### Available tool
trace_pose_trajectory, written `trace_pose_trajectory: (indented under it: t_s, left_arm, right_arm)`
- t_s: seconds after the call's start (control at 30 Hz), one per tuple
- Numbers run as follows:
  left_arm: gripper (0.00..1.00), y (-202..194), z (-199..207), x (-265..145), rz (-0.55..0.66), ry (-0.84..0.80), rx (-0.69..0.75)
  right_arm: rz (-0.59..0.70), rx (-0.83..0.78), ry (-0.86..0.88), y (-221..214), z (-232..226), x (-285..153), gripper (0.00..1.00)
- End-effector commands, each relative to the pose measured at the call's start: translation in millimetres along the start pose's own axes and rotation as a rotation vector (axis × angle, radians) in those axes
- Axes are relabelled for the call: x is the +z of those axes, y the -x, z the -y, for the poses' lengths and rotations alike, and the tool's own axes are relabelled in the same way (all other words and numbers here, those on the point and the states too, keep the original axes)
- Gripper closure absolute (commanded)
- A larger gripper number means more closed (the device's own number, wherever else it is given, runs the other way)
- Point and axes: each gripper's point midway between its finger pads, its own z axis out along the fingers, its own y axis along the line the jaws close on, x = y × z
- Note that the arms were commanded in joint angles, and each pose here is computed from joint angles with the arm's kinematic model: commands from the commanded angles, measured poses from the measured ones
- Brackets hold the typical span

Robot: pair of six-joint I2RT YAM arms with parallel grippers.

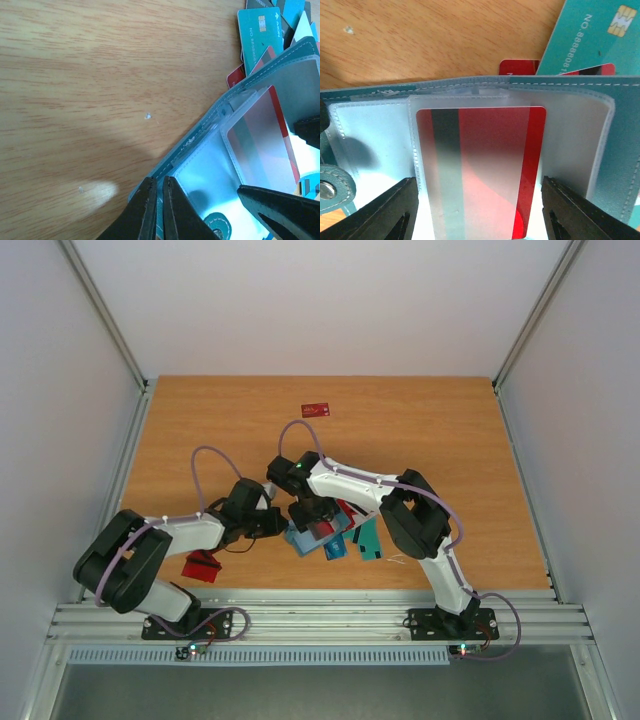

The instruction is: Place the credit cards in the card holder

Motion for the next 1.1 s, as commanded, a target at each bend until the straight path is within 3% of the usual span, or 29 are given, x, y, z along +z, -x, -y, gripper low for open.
trace_pose_trajectory:
  t_s: [0.0,0.23,0.43,0.7,1.07]
  left_arm:
    - [0.92,-10.0,-11.0,5.7,-0.045,0.048,0.001]
    - [0.92,-9.1,-11.3,8.6,-0.051,0.052,0.000]
    - [0.92,-6.6,-9.1,9.7,-0.052,0.049,0.005]
    - [0.93,-7.5,-9.7,10.9,-0.058,0.050,0.001]
    - [0.93,-7.4,-10.2,12.4,-0.056,0.049,-0.005]
  right_arm:
    - [0.013,-0.022,-0.077,1.4,11.6,-3.0,0.33]
    - [0.060,-0.038,-0.130,6.7,22.5,-18.7,0.38]
    - [0.066,-0.071,-0.124,5.7,16.0,-18.9,0.49]
    - [0.016,-0.092,-0.086,-0.7,5.7,2.1,0.34]
    - [-0.034,-0.119,-0.016,-13.4,-6.0,25.8,0.35]
